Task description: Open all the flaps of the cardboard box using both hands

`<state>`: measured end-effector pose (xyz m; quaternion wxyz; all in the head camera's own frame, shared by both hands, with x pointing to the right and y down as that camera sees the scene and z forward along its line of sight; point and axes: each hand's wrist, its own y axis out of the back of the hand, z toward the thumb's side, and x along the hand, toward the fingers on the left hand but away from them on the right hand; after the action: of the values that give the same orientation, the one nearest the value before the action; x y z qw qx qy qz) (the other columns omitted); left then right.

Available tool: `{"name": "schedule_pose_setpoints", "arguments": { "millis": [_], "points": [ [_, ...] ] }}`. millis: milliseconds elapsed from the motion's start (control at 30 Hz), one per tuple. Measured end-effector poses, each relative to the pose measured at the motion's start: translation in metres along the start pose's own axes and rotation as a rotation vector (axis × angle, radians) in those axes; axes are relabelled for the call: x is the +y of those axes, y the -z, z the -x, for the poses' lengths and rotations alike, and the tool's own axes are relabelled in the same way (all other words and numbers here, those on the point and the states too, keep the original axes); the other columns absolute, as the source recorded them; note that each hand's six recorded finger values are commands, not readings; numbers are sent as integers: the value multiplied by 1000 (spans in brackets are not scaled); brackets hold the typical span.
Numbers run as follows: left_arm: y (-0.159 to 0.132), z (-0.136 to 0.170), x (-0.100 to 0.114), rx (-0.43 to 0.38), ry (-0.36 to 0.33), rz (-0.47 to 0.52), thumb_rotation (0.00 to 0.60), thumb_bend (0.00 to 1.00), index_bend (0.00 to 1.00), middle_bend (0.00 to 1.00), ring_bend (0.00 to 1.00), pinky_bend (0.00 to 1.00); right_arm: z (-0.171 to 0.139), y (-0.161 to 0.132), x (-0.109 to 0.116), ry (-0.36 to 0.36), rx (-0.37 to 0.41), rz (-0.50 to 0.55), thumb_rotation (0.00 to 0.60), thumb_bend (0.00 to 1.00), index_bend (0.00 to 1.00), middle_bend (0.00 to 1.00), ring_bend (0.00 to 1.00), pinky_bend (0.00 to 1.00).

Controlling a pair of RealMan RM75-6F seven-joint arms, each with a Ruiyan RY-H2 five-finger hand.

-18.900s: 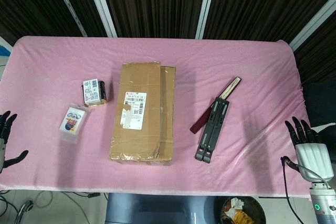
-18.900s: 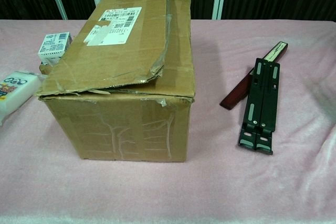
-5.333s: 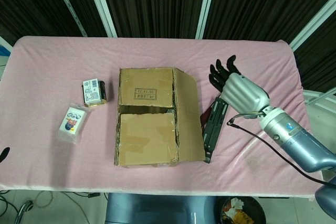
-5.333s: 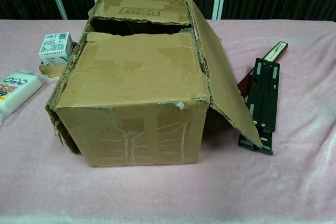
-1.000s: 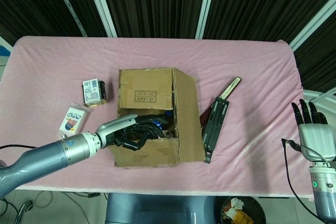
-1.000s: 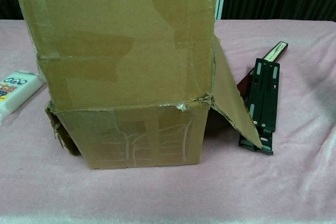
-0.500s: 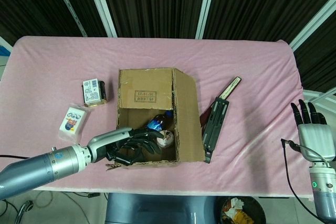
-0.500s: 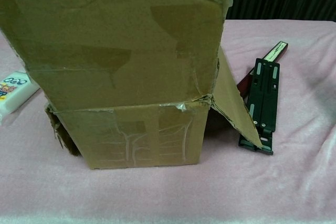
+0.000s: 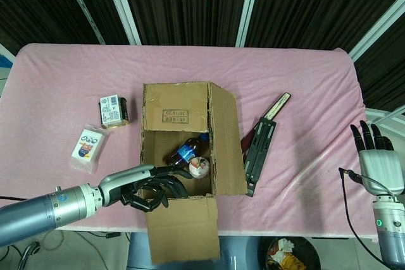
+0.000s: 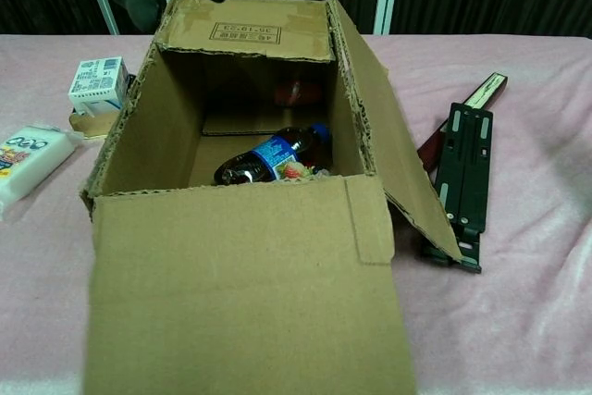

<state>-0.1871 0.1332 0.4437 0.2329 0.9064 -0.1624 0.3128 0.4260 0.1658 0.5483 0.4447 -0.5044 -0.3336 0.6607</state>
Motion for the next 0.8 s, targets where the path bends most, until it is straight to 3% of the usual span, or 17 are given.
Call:
{"name": "schedule_pose_setpoints", "arguments": {
  "millis": [133, 233, 433, 533, 667, 800],
  "points": [
    [2, 4, 16, -19, -101, -70, 600, 493, 139, 253, 151, 246, 0, -1, 0, 0, 2, 5, 600, 196, 0, 19, 28, 227],
    [5, 10, 33, -36, -223, -161, 600, 386, 132, 193, 96, 184, 0, -2, 0, -1, 5, 12, 600, 196, 0, 19, 28, 228],
    [14, 37, 77, -55, -548, -439, 600, 296, 123, 171, 86, 166, 0, -5, 2, -1, 12, 23, 600, 195, 0, 19, 28, 228],
    [20, 60, 98, -40, -764, -685, 600, 285, 105, 154, 86, 140, 0, -7, 3, -1, 16, 30, 600, 196, 0, 19, 29, 228],
    [37, 93, 109, 2, -1007, -935, 600, 280, 98, 136, 86, 134, 0, -13, 7, 2, 33, 51, 600, 196, 0, 19, 29, 228],
    [77, 127, 109, 87, -1178, -1036, 600, 280, 96, 129, 81, 127, 3, -22, 13, 7, 56, 66, 600, 198, 0, 20, 29, 228]
  ]
}}
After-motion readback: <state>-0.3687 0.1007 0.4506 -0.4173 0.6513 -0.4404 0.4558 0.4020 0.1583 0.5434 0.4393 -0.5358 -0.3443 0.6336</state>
